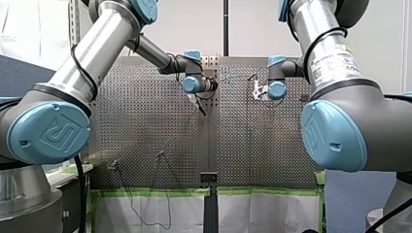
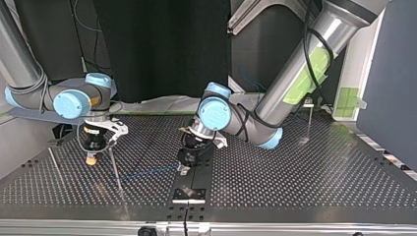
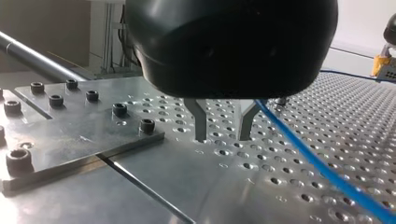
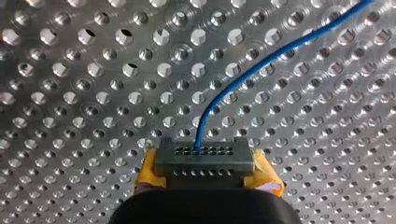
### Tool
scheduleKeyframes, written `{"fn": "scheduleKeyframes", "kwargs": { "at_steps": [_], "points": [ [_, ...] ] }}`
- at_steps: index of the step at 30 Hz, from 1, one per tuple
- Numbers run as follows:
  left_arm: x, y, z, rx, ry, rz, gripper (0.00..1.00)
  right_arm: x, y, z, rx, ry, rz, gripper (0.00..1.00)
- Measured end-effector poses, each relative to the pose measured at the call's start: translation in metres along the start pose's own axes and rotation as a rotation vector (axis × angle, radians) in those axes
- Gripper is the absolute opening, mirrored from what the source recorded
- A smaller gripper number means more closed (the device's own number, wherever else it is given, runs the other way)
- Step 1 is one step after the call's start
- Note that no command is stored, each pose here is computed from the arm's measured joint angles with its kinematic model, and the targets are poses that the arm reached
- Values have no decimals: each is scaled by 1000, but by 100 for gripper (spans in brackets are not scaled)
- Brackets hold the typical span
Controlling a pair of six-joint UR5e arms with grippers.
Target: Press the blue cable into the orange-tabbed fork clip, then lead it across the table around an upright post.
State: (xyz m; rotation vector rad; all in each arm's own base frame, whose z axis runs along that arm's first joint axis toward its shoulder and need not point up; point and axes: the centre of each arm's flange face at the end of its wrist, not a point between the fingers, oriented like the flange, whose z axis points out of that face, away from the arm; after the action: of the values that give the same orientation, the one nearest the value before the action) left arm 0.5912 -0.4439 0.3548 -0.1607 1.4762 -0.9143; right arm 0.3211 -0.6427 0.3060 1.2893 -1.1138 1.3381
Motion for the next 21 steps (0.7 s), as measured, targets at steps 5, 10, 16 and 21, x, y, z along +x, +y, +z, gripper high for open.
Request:
{"fn": "scheduleKeyframes", "kwargs": {
  "at_steps": [5,10,16,21],
  "points": [
    [0,0,0,-3,1,2,33,-9,-3,1,30,-12,-2,0],
    [0,0,0,-4,2,3,36,-18,-3,0,39,-28,-6,0],
    [0,2,-1,-17,2,8,41,-25,-3,-1,40,-37,-9,0],
    [0,2,-2,-24,2,15,47,-31,-3,-2,41,-46,-12,0]
  ]
}}
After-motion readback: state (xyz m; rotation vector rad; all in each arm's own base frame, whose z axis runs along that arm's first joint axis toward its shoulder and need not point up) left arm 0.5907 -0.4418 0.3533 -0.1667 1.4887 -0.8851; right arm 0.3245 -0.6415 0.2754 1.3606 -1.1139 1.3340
